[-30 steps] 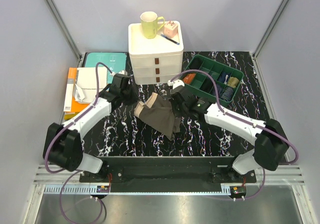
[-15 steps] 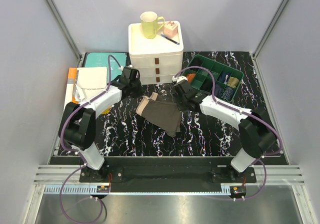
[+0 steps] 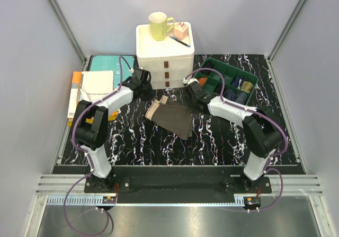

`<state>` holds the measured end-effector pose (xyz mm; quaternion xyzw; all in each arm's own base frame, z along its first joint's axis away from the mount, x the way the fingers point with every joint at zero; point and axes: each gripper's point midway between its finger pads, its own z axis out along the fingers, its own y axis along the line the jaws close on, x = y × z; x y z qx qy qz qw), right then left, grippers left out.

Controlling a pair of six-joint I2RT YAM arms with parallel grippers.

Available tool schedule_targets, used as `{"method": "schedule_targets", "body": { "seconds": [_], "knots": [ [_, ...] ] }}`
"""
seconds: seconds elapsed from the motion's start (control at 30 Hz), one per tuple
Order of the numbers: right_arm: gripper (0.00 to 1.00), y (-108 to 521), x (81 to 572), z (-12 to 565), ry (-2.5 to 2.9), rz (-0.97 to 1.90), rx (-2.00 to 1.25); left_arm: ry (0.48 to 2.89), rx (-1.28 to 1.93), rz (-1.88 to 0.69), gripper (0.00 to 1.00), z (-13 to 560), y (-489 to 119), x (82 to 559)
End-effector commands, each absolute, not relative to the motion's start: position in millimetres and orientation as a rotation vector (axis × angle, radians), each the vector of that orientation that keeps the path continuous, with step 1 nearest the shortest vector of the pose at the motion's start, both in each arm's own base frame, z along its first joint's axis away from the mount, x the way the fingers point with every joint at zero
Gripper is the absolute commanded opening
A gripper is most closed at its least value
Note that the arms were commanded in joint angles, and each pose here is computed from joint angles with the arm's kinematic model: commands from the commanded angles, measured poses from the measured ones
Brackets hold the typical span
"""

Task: Roll the underwear
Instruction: Fold the underwear at the center of the board.

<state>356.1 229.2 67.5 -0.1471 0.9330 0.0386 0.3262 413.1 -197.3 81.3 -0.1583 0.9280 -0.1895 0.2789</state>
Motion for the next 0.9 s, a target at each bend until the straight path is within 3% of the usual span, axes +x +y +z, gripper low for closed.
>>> {"method": "schedule_targets", "body": {
  "seconds": [0.0, 0.6, 0.67, 0.7, 0.77, 0.8, 0.87],
  "knots": [
    [0.0, 236, 382, 81, 2.376, 0.107, -0.359, 2.42, -0.389, -0.565, 0.0, 99, -207, 437],
    [0.0, 219, 407, 56, 2.42, 0.025, -0.241, 2.446, -0.41, -0.537, 0.01, 78, -209, 458],
    [0.02, 221, 411, 58, 2.417, 0.026, -0.24, 2.436, -0.404, -0.551, 0.15, 83, -210, 460],
    [0.06, 221, 413, 59, 2.416, 0.029, -0.243, 2.425, -0.399, -0.559, 0.29, 87, -212, 462],
    [0.23, 224, 418, 70, 2.402, 0.039, -0.248, 2.396, -0.381, -0.588, 0.47, 100, -215, 464],
    [0.46, 225, 419, 76, 2.395, 0.043, -0.25, 2.385, -0.374, -0.598, 0.62, 106, -216, 464],
    [0.56, 228, 418, 93, 2.37, 0.078, -0.248, 2.357, -0.357, -0.603, 0.69, 120, -216, 463]
  ]
}}
